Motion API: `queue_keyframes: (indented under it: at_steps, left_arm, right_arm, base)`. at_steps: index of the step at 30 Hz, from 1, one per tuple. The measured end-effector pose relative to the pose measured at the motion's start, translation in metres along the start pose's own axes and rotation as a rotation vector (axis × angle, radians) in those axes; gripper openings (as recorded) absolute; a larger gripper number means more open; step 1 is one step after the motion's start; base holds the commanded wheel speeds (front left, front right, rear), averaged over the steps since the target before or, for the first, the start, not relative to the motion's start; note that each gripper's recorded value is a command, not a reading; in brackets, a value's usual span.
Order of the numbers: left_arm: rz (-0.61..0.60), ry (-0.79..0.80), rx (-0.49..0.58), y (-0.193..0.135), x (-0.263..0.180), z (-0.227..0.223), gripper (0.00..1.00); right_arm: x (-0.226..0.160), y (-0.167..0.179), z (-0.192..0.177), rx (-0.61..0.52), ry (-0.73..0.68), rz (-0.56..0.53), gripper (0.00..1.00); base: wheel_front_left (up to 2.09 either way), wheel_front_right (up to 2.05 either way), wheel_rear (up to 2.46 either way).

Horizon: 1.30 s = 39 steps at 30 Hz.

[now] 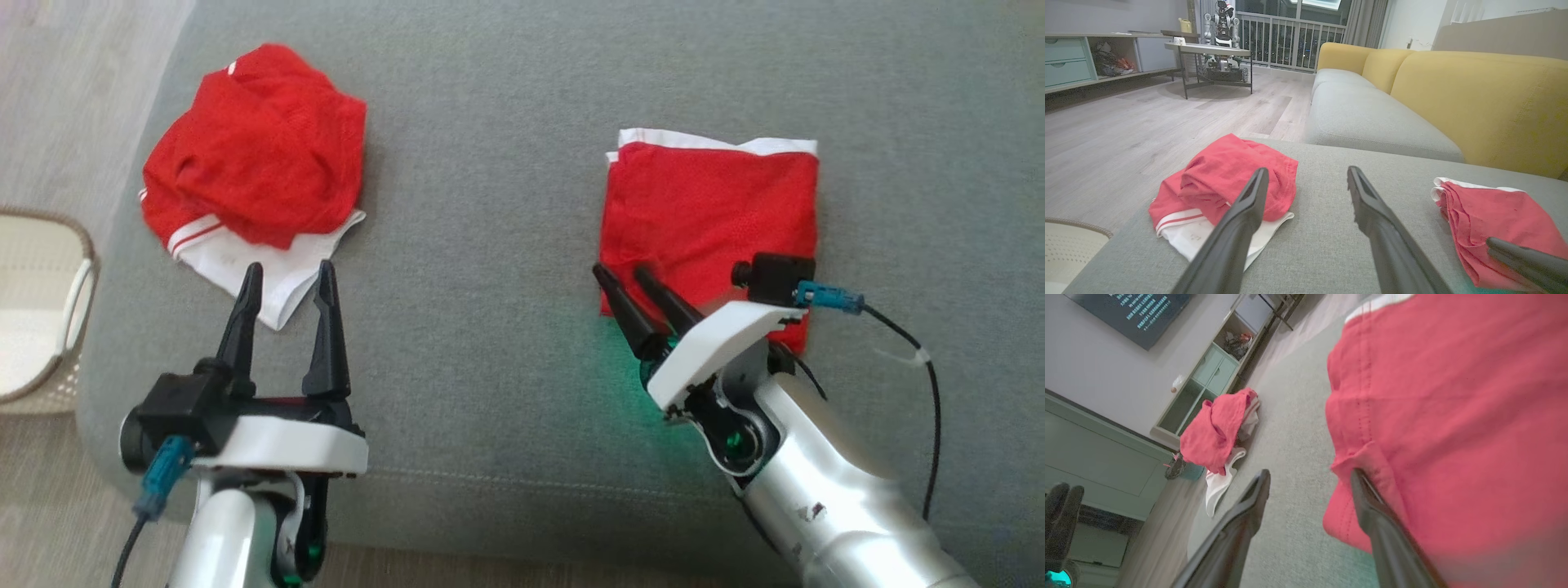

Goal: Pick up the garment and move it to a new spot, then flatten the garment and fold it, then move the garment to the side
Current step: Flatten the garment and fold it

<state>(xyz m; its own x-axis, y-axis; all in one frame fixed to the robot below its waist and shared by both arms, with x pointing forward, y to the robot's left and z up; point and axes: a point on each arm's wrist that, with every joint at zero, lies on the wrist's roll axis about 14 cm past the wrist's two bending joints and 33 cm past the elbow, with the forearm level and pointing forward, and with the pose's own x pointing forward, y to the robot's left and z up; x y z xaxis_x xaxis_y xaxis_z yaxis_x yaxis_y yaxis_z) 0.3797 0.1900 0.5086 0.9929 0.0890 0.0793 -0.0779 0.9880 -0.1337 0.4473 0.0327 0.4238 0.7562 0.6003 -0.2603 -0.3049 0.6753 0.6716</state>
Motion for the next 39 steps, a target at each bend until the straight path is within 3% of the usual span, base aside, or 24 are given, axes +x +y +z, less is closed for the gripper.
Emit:
queue_keyframes:
  at_steps: [8, 11, 14, 16, 21, 29, 39]
  left_arm:
    - [-0.051, -0.044, -0.009, -0.015, 0.003, 0.013, 1.00]
    - [-0.072, -0.059, -0.016, -0.023, 0.002, 0.018, 1.00]
    - [-0.087, -0.069, -0.022, -0.028, 0.001, 0.022, 1.00]
    - [-0.090, -0.075, -0.023, -0.029, 0.001, 0.024, 1.00]
    - [-0.103, -0.088, -0.029, -0.035, 0.006, 0.027, 1.00]
    - [-0.111, -0.021, -0.033, -0.036, -0.002, 0.006, 1.00]
    - [-0.110, -0.006, -0.039, -0.036, -0.004, 0.001, 1.00]
  right_arm:
    - [-0.019, 0.018, 0.069, -0.036, -0.227, 0.043, 1.00]
    - [-0.040, 0.006, 0.109, -0.177, -0.347, 0.013, 1.00]
    - [-0.067, -0.016, 0.138, -0.390, -0.428, -0.067, 1.00]
    - [-0.086, -0.027, 0.152, -0.443, -0.492, -0.121, 1.00]
    - [-0.123, -0.042, 0.153, -0.670, -0.543, -0.254, 1.00]
    - [-0.152, -0.065, 0.132, -0.697, -0.532, -0.377, 1.00]
    - [-0.156, -0.060, 0.135, -0.714, -0.553, -0.374, 1.00]
  base:
    - [0.00, 0.00, 0.00]
    - [0.00, 0.00, 0.00]
    - [0.00, 0.00, 0.00]
    - [0.00, 0.00, 0.00]
    - [0.00, 0.00, 0.00]
    - [0.00, 0.00, 0.00]
    - [0.00, 0.00, 0.00]
